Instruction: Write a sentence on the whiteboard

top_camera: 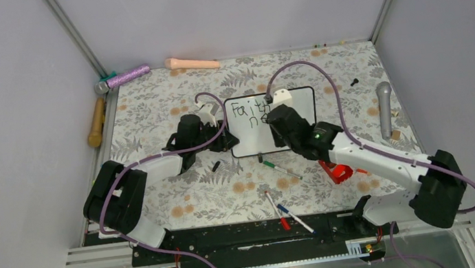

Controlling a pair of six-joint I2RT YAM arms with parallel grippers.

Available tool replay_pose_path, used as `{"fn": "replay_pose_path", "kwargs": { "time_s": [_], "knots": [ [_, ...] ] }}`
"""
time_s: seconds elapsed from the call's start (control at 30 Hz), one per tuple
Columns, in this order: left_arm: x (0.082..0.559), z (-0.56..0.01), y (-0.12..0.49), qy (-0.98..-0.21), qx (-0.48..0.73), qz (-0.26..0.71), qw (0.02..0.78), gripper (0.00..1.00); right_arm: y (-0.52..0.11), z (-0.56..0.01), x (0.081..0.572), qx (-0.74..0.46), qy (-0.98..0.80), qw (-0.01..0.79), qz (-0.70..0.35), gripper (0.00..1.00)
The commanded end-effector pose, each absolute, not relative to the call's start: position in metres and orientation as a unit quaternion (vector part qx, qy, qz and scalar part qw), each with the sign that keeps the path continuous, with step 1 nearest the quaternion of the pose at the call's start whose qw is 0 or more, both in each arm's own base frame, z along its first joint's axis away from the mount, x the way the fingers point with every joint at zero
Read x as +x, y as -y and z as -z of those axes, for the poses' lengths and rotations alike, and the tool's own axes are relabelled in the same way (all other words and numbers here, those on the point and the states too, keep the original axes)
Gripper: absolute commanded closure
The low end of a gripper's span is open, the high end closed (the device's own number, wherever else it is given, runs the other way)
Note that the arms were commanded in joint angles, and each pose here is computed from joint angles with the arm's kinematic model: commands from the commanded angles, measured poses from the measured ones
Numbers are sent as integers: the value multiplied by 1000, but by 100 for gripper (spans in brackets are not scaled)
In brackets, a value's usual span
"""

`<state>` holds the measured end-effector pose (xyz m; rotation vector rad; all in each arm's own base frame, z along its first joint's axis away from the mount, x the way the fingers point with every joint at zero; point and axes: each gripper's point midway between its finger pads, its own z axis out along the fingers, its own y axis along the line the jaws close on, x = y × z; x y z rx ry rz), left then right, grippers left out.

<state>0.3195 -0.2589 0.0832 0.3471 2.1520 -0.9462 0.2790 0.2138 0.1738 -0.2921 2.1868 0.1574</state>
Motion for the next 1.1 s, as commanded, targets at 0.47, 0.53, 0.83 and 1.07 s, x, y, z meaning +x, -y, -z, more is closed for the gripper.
{"fn": "replay_pose_path", "kwargs": {
  "time_s": [0.47, 0.53, 0.83, 1.07],
  "knots": [
    [326, -101, 274, -819, 154, 401, 380, 64, -247, -163, 296, -118, -874, 468, -56, 100],
    [325, -100, 275, -820, 155, 401, 377, 64, -247, -161, 295, -119, -875, 465, -54, 100],
    [325, -98, 276, -822, 156, 402, 372, 65, -252, -158, 296, -125, -878, 459, -58, 100],
    [325, -99, 275, -822, 156, 401, 373, 65, -250, -153, 293, -126, -882, 451, -50, 100]
  ]
}}
